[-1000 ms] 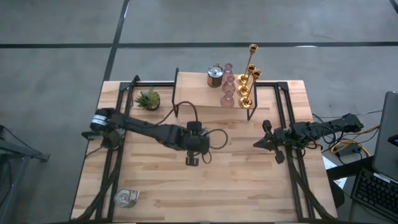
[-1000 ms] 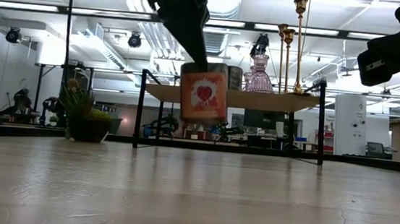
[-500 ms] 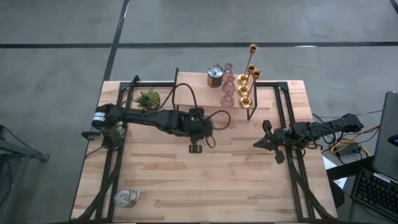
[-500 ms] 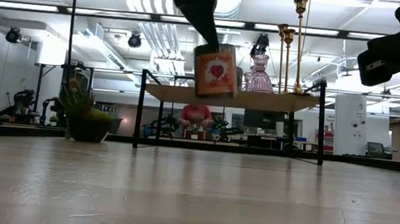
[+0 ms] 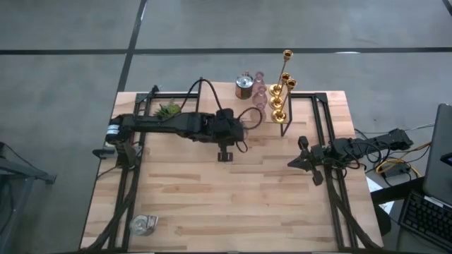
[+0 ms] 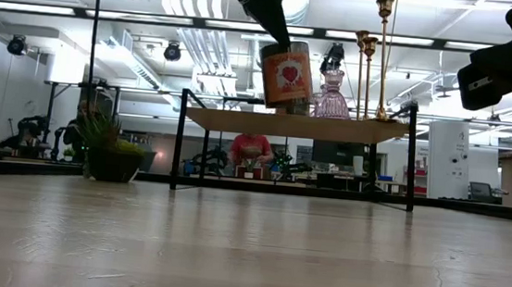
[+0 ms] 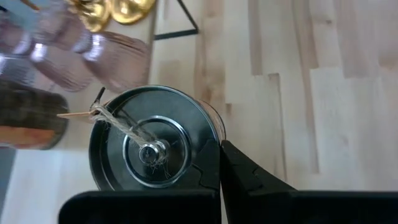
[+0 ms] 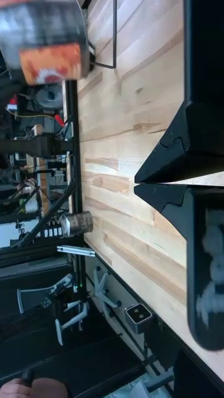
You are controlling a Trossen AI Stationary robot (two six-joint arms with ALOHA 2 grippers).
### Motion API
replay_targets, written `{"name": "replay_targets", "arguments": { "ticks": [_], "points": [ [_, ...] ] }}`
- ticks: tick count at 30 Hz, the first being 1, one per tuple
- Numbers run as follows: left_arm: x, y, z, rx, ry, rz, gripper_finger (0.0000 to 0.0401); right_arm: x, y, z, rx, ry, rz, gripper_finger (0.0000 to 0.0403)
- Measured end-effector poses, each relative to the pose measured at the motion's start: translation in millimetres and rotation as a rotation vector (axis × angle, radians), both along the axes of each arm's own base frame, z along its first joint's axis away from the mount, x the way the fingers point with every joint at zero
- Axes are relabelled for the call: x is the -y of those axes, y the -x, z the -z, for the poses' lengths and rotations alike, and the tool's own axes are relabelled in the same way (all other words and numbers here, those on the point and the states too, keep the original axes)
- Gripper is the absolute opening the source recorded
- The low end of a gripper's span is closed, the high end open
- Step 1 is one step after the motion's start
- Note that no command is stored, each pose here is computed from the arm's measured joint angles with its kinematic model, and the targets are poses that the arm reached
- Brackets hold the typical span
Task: Pick & Place candle stick holders
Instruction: Align the right silver scented candle on the shelf with the silver scented candle
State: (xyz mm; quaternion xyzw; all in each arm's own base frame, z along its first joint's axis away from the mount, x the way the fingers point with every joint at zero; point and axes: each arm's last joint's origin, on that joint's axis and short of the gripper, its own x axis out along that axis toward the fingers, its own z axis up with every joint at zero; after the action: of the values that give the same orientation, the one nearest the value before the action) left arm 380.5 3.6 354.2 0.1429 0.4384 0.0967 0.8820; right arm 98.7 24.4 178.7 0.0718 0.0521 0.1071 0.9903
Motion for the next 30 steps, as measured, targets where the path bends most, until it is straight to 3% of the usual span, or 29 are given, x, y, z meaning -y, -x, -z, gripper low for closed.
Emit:
{"name": "replay_targets", "arguments": {
  "ticks": [17, 30],
  "points": [
    [-65.8, 5.7, -17.8, 0.047, -0.037, -0.128, 0.0, 0.0, 0.0, 0.0, 0.0, 0.0, 0.0, 0.0008],
    [-92.9, 3.6, -20.1, 0.134, -0.02, -0.15, 0.0, 0.0, 0.0, 0.0, 0.0, 0.0, 0.0, 0.0008]
  ]
}}
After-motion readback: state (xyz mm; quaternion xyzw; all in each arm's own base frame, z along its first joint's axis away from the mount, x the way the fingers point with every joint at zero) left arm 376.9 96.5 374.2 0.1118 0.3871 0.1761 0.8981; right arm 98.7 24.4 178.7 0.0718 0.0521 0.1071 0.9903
